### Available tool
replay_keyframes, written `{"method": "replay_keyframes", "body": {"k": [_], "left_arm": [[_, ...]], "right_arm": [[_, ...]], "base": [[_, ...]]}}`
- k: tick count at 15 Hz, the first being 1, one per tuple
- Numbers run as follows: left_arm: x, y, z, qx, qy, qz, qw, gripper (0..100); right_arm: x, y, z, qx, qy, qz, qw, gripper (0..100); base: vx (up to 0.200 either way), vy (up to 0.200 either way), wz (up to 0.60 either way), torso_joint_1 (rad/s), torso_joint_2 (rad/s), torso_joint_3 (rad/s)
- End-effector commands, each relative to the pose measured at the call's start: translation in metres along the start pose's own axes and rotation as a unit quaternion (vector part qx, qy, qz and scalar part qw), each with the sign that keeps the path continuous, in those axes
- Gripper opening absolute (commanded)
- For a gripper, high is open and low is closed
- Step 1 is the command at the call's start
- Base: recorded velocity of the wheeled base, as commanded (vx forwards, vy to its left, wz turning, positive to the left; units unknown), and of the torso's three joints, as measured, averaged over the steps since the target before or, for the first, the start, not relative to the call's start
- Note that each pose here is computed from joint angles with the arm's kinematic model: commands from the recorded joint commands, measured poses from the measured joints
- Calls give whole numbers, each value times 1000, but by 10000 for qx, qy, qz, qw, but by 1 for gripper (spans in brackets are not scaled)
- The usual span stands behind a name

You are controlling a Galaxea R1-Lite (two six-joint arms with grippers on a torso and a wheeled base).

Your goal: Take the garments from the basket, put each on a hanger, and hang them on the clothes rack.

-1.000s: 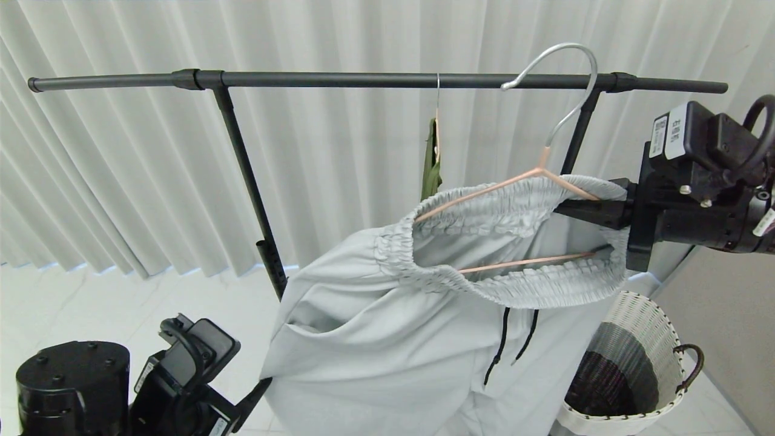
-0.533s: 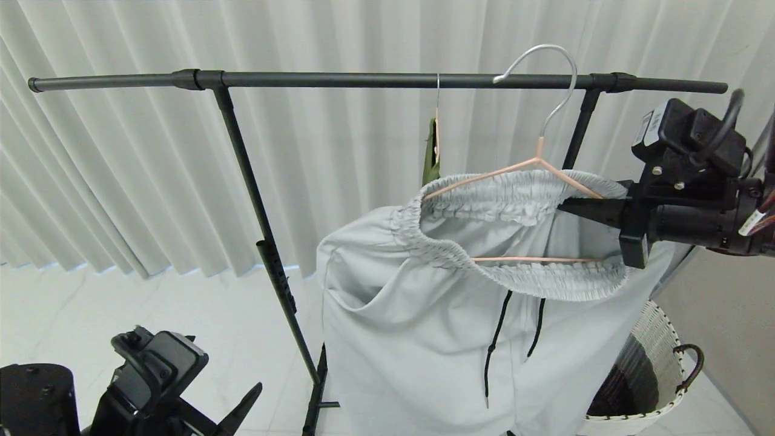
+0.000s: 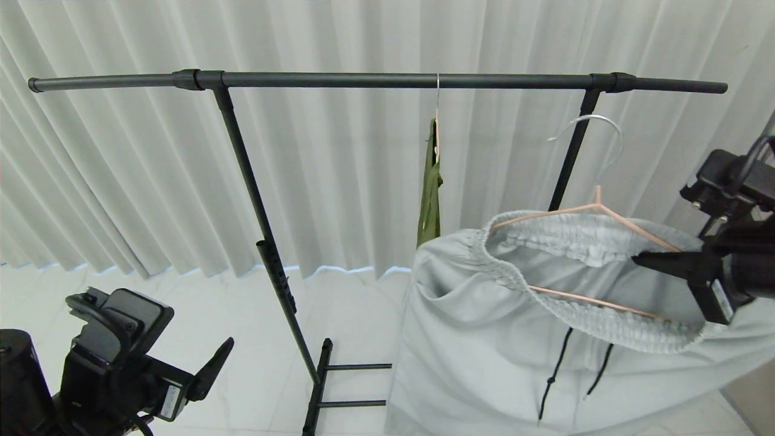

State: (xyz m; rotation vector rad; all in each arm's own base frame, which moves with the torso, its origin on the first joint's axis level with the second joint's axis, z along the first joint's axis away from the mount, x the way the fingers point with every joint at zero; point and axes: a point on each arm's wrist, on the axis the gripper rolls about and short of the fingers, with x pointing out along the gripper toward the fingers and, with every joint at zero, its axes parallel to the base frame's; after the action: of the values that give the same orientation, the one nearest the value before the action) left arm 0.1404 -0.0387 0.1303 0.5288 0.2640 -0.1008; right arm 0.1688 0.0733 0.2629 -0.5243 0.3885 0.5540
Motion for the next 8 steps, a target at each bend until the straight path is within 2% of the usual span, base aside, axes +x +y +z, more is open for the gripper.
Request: {"method": "replay_keyframes", "body": {"k": [1, 3, 5, 6, 8], "left_arm": [[3, 0, -3, 37, 121, 37, 9999, 100], [8, 1, -8, 352, 351, 79, 9987, 100], [16, 1, -4, 416, 389, 82, 9983, 100], [18, 2, -1, 410, 343, 106, 9985, 100], [21, 5, 8, 377, 184, 159, 9990, 100]], "right_arm": [[-42, -7, -19, 472, 317, -603, 9966, 0], [-56, -11, -33, 731, 859, -1025, 9883, 0], [-62, -18, -42, 956, 1277, -1549, 9750, 0], [-62, -20, -44, 1044, 1320, -1639, 9720, 0], [-58, -24, -41, 1578, 1262, -1707, 9644, 0]], "base": [[0, 0, 0, 0, 0, 0], [0, 0, 0, 0, 0, 0], [0, 0, 0, 0, 0, 0], [0, 0, 0, 0, 0, 0], [0, 0, 0, 0, 0, 0]]}}
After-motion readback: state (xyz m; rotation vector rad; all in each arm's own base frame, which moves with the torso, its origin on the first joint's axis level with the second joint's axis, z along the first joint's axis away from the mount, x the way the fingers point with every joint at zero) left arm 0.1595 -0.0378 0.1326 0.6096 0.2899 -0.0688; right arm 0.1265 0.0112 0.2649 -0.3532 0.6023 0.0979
